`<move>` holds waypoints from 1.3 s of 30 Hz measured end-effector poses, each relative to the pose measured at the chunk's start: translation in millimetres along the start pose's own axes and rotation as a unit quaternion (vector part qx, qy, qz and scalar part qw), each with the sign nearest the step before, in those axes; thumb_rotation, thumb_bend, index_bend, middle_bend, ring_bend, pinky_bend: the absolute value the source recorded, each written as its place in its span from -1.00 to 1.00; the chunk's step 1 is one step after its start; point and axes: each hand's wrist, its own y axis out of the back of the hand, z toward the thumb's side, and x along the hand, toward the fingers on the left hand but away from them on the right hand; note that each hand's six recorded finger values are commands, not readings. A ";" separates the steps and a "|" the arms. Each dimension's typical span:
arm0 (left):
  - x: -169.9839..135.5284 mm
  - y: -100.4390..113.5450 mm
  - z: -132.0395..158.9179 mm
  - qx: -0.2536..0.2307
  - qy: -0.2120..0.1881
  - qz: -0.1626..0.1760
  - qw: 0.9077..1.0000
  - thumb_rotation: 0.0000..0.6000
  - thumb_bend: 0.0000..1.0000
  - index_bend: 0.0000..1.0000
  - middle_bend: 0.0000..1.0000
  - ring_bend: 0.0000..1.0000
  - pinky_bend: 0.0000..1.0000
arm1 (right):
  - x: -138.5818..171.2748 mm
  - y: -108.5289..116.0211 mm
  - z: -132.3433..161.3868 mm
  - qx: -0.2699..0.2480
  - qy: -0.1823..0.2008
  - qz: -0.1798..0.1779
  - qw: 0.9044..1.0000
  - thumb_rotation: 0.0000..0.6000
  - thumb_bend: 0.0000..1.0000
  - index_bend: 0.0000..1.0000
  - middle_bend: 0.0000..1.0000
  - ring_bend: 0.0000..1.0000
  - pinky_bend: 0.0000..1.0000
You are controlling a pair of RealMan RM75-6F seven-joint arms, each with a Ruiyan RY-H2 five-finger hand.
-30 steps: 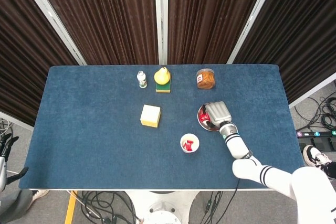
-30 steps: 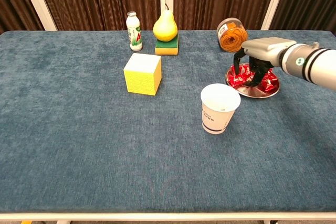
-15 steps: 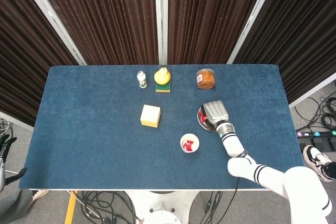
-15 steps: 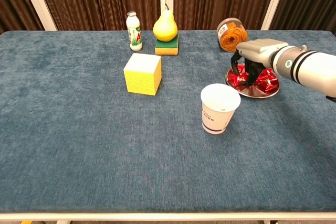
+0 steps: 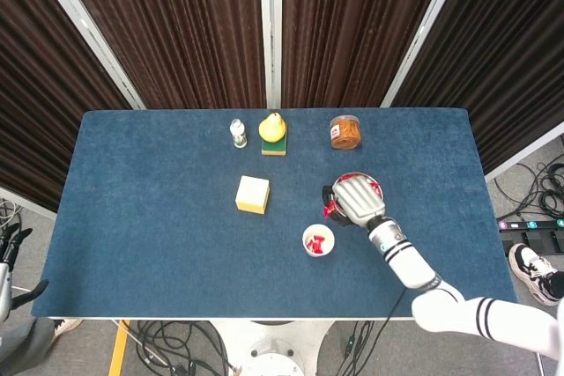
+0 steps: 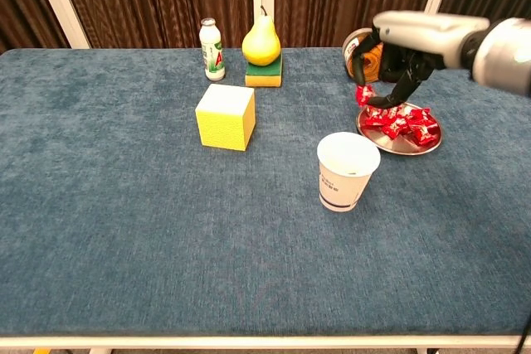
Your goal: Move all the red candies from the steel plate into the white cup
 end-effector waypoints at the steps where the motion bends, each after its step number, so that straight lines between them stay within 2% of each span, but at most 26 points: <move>1: 0.1 0.1 0.7 0.000 -0.001 0.000 1.000 1.00 -0.99 -0.56 -0.58 -0.58 -0.59 | 9.0 4.6 8.9 -0.002 0.019 0.001 1.000 1.00 -0.28 0.36 1.00 1.00 1.00; 3: 0.6 0.5 2.0 0.001 -0.003 -0.001 1.000 1.00 -0.99 -0.56 -0.58 -0.58 -0.59 | 20.4 7.7 16.8 0.002 0.040 0.006 0.999 1.00 -0.29 0.33 1.00 1.00 1.00; 5: 1.0 1.1 3.0 0.002 -0.005 -0.001 1.000 1.00 -0.99 -0.56 -0.58 -0.58 -0.59 | 28.5 0.7 21.9 0.005 0.053 0.021 0.998 1.00 -0.29 0.29 1.00 1.00 1.00; 13: 1.3 0.0 4.0 0.003 -0.005 -0.004 1.000 1.00 -0.99 -0.56 -0.58 -0.58 -0.59 | 24.4 -27.7 25.0 0.022 0.055 0.054 0.997 1.00 -0.29 0.12 1.00 1.00 1.00; 22: 1.4 0.5 2.8 0.003 -0.003 -0.004 1.000 1.00 -0.99 -0.56 -0.58 -0.58 -0.59 | 16.9 -37.5 30.0 0.023 0.058 0.062 0.996 1.00 -0.29 -0.25 1.00 1.00 1.00; 26: 1.0 0.6 2.1 0.003 -0.002 -0.004 1.000 1.00 -0.99 -0.56 -0.58 -0.58 -0.59 | 17.1 -29.6 25.6 0.018 0.051 0.051 0.997 1.00 -0.29 -0.30 1.00 1.00 1.00; 29: 0.6 1.1 1.4 0.002 -0.001 -0.003 1.000 1.00 -0.99 -0.56 -0.58 -0.58 -0.59 | 16.6 -11.7 9.6 0.009 0.026 0.023 0.999 1.00 -0.30 -0.30 1.00 1.00 1.00; 32: 1.1 0.4 2.1 0.001 -0.003 -0.003 1.000 1.00 -0.99 -0.56 -0.58 -0.58 -0.59 | 15.0 -0.8 -16.4 0.010 -0.014 0.009 1.000 1.00 -0.36 -0.29 1.00 1.00 1.00; 36: 1.5 -1.0 5.1 -0.001 -0.007 -0.004 1.000 1.00 -0.99 -0.56 -0.58 -0.58 -0.59 | 10.5 0.1 -61.3 0.034 -0.084 0.009 0.996 1.00 -0.58 -0.23 1.00 1.00 1.00; 39: 1.1 -0.6 5.1 0.000 -0.007 -0.005 1.000 1.00 -0.99 -0.56 -0.58 -0.58 -0.59 | 7.0 -8.1 -90.9 0.045 -0.133 0.022 0.990 1.00 -0.61 -0.22 1.00 1.00 1.00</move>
